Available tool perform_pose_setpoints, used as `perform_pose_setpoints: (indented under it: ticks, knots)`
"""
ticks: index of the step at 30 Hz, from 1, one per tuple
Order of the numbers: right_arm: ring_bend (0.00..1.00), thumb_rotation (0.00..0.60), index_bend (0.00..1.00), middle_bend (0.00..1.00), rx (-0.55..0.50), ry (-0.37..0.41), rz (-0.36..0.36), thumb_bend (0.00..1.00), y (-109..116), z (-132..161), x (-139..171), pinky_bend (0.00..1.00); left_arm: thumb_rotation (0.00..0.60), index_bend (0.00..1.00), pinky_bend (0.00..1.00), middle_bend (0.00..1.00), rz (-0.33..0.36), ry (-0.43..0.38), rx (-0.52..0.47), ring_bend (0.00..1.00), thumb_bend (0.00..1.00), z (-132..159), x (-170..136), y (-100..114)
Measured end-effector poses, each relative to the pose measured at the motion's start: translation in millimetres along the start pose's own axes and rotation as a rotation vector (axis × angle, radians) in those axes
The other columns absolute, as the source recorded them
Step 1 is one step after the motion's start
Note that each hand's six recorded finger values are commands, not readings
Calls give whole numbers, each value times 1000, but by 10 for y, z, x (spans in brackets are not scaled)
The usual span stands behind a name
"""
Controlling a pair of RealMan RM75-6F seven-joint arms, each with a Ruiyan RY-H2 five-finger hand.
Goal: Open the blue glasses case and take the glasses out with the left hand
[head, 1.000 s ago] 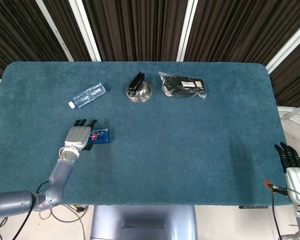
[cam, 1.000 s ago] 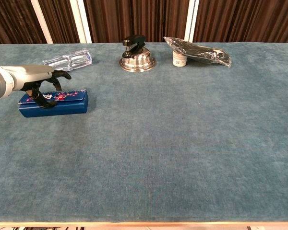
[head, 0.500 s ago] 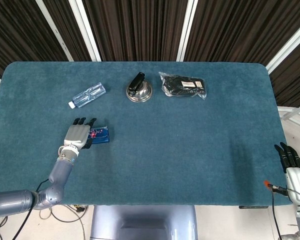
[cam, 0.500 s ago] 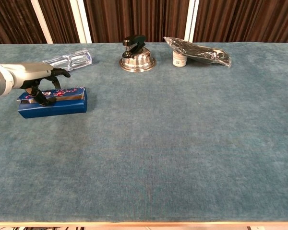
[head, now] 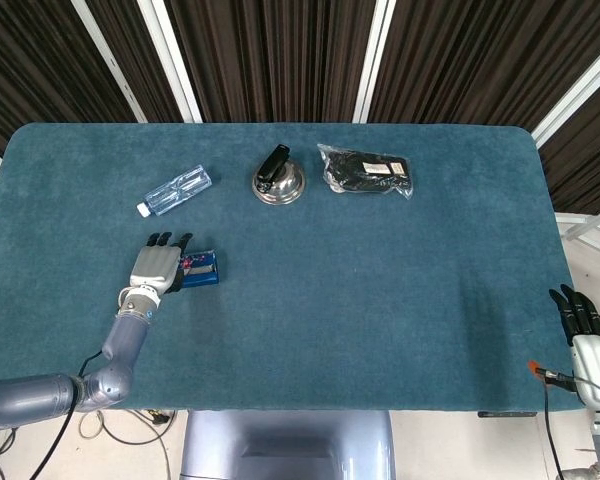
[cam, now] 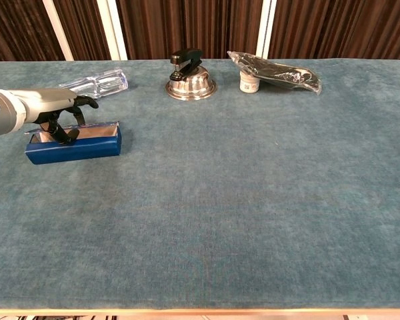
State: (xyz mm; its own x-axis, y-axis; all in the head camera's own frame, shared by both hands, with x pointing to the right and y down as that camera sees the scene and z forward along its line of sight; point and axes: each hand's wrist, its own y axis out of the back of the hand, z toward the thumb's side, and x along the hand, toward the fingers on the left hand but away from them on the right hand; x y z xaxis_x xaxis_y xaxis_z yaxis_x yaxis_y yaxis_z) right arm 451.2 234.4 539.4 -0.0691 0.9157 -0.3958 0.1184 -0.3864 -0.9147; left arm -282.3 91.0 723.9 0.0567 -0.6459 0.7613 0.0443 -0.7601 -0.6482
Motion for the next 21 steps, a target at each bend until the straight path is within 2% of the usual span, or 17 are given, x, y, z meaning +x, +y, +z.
perform_pose_setpoints:
  ticks: [7, 21]
  knots:
    - [0, 600, 0, 0, 0, -2, 0, 124, -1, -1, 1, 214, 600, 51, 0, 293, 11, 6, 3, 0, 681, -11, 38, 18]
    - [0, 600, 0, 0, -1, -8, 3, 126, -4, -8, -2, 214, 600, 51, 0, 269, 60, 44, 42, 0, 656, -100, 181, 157]
